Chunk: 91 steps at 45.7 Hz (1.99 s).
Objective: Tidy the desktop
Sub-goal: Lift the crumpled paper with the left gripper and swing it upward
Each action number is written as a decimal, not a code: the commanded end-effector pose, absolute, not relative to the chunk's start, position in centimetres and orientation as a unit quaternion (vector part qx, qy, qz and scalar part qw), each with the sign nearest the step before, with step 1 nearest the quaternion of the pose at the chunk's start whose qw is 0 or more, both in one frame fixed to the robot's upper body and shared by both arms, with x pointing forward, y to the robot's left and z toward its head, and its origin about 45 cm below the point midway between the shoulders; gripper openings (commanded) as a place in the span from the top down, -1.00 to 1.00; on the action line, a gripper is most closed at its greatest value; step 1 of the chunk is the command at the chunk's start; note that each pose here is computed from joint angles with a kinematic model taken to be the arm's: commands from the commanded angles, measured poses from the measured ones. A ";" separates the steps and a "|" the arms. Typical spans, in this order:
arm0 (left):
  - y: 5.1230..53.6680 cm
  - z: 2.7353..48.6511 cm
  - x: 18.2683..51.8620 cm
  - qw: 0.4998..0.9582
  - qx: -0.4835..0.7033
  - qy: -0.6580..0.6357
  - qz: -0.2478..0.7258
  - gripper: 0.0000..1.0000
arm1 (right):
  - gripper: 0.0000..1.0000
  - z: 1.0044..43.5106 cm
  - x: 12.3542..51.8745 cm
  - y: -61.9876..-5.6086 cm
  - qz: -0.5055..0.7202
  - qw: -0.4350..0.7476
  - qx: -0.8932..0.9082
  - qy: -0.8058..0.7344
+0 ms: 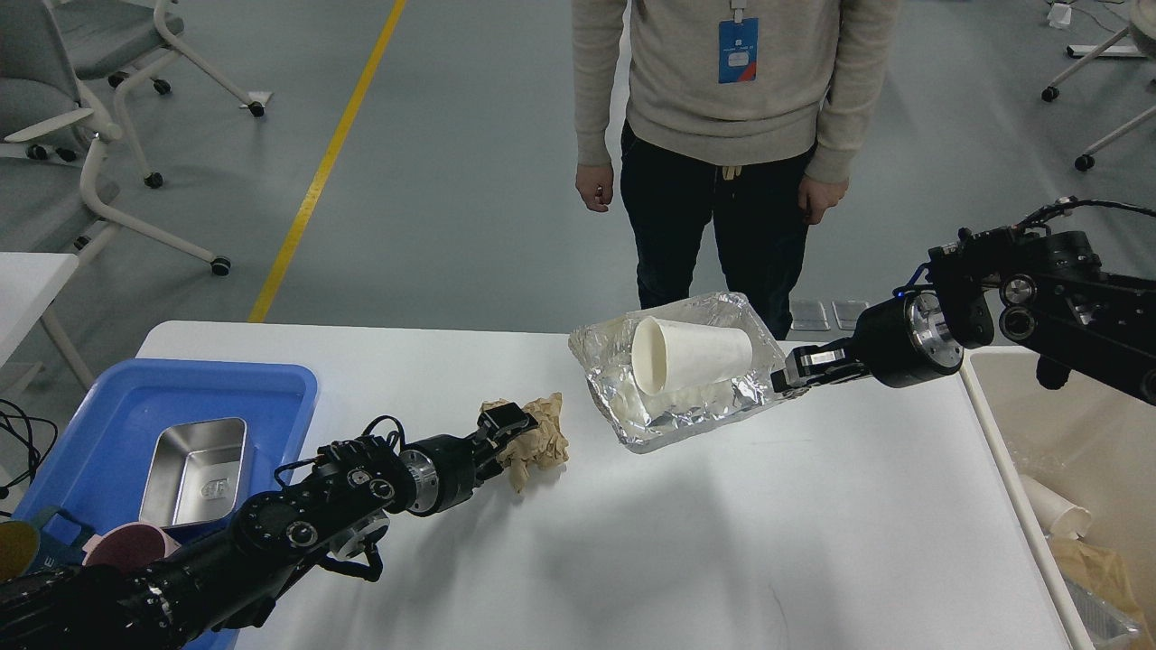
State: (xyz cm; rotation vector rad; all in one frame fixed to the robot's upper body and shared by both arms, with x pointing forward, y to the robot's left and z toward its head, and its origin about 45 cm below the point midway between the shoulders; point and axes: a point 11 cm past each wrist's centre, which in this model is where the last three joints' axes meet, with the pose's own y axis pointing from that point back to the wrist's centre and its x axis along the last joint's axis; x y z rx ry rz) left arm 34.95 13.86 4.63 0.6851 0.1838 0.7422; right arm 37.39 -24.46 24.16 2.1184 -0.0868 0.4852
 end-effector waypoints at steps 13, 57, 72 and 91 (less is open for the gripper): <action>13.7 3.9 34.1 0.871 0.350 0.080 0.335 0.20 | 1.00 24.3 37.5 -25.0 0.197 0.468 0.860 -0.041; 22.3 11.8 35.8 0.875 0.380 -0.034 0.298 1.00 | 1.00 24.0 37.4 -24.9 0.195 0.468 0.861 -0.040; 29.9 22.2 35.2 0.868 0.390 -0.095 0.292 1.00 | 1.00 23.6 37.3 -24.9 0.191 0.471 0.860 -0.036; 33.2 30.8 33.1 0.860 0.389 -0.155 0.290 0.99 | 1.00 23.5 37.2 -25.2 0.189 0.473 0.859 -0.037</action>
